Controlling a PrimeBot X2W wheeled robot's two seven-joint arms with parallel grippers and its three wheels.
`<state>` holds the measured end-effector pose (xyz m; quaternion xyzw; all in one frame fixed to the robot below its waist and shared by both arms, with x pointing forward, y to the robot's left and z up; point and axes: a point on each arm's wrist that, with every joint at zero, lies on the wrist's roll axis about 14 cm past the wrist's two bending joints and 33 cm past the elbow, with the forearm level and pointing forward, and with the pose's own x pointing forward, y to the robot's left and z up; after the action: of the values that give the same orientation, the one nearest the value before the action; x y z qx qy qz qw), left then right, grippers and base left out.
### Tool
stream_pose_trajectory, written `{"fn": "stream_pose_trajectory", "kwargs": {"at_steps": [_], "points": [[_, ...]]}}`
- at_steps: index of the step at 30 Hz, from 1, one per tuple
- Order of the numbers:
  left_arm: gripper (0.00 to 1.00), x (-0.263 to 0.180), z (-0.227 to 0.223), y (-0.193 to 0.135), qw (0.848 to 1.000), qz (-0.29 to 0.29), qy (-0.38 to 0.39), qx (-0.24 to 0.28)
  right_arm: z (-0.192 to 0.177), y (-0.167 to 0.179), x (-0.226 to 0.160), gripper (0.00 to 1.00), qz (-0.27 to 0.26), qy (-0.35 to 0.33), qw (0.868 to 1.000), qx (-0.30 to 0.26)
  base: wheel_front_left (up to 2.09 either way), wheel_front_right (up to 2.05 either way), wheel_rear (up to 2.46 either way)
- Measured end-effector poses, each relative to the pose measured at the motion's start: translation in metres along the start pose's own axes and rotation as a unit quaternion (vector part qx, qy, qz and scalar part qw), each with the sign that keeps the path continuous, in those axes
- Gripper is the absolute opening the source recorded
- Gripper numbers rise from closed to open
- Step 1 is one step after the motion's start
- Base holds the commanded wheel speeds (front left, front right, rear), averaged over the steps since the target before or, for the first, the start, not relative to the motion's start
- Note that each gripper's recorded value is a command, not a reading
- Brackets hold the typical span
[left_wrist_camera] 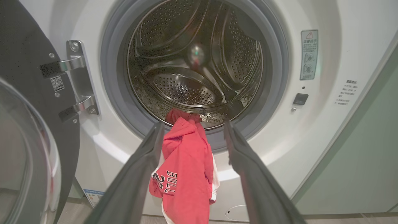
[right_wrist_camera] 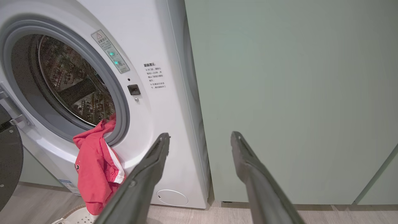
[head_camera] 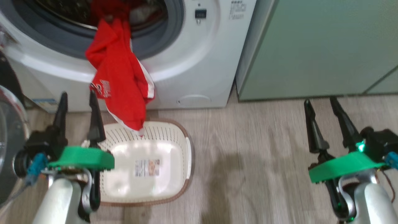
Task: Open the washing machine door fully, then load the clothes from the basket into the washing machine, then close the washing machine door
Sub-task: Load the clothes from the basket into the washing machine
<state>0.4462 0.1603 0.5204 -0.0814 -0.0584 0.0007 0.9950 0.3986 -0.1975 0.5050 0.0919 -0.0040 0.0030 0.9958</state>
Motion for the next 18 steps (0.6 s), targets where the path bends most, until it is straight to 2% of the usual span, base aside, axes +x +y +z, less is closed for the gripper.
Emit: {"fn": "stream_pose_trajectory", "kwargs": {"at_steps": [9, 18], "points": [[1.0, -0.039, 0.008, -0.005, 1.0, -0.023, 0.006, 0.012, 0.013, 0.003, -0.033, 1.0, 0.001, -0.007, 1.0, 0.0, 0.0, 0.0, 0.0], [1.0, -0.054, 0.013, -0.01, 0.999, -0.041, 0.007, 0.035, 0.02, 0.0, -0.047, 1.0, -0.003, -0.015, 1.0, -0.001, 0.0, 0.0, 0.0]]}}
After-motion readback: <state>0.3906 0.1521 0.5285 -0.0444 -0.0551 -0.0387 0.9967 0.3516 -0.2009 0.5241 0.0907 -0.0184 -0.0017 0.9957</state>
